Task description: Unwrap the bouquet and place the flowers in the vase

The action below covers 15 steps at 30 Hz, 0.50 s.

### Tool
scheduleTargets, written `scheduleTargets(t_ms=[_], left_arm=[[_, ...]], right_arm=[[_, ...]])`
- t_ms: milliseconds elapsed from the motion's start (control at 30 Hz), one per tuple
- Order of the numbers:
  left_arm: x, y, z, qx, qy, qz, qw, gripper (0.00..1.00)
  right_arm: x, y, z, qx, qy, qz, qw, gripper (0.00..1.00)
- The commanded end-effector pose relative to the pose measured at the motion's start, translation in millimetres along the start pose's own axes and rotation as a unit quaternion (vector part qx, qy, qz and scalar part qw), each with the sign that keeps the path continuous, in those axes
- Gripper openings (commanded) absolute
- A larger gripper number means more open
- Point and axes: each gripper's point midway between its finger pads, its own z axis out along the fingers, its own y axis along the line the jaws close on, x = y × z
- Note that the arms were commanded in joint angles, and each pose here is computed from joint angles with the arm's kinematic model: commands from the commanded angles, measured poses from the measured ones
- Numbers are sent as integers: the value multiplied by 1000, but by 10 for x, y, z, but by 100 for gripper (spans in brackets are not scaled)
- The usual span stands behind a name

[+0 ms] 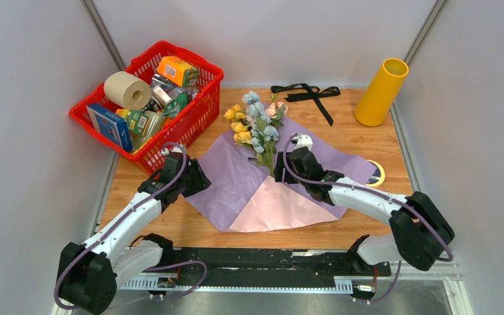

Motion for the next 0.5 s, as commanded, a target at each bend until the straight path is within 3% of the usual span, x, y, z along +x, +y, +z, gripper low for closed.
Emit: scheduleTargets(t_ms=[0, 133, 467], left_arm=[[-43, -96, -6, 24, -1, 24, 999, 57], [4, -52, 66, 17, 5, 16, 1000, 57], [-86, 105, 190, -41, -11, 1, 999, 56]], right_arm=[[14, 456, 194, -115, -1, -41, 992, 71], [99, 386, 471, -83, 4, -57, 995, 80], [203, 241, 823, 28, -31, -61, 997, 88]])
